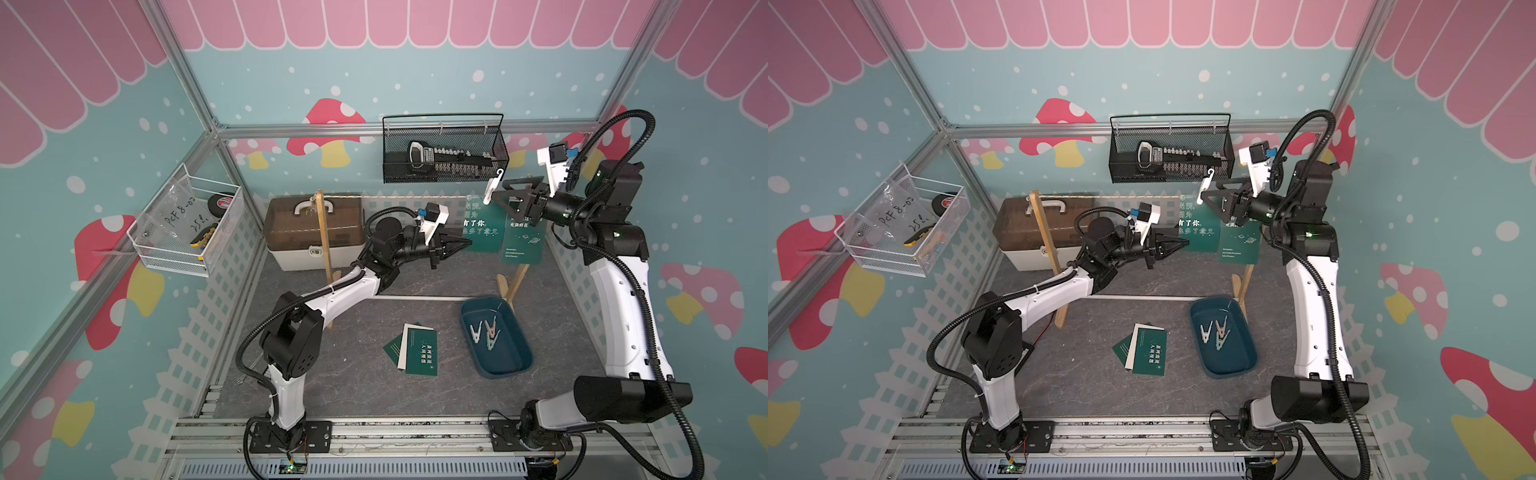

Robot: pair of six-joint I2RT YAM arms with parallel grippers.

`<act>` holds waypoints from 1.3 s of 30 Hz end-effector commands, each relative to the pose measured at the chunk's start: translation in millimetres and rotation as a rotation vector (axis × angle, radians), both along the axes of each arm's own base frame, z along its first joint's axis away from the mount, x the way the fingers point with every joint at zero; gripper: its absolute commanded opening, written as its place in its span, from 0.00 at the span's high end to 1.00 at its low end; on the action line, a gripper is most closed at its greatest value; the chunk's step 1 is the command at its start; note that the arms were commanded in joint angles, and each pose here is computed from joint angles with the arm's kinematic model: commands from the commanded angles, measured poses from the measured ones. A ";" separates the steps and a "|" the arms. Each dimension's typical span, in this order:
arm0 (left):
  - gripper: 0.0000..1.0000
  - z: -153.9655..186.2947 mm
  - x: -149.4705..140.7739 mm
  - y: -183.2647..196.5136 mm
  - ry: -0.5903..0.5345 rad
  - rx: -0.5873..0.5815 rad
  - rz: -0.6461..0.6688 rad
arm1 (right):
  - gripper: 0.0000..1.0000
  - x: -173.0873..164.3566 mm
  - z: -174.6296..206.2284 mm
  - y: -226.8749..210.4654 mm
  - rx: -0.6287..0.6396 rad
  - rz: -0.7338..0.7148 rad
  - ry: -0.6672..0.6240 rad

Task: Remove the postcards from the strings
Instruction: Remove the clamp from the clothesline.

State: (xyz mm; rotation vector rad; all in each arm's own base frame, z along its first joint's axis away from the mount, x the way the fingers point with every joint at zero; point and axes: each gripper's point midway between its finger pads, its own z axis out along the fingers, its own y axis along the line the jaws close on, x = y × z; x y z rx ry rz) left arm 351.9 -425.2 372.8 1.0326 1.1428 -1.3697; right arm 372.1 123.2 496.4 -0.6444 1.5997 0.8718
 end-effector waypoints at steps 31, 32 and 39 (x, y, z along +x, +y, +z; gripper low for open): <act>1.00 9.8 -6.5 2.2 -0.019 -0.015 -0.121 | 0.30 18.5 6.6 32.9 -0.046 -0.027 -0.001; 1.00 10.5 -6.8 2.4 -0.019 -0.016 -0.122 | 0.30 20.5 5.7 31.7 -0.051 -0.039 0.003; 1.00 12.8 -8.9 2.7 -0.024 -0.015 -0.132 | 0.29 27.4 9.9 18.6 -0.079 -0.147 -0.017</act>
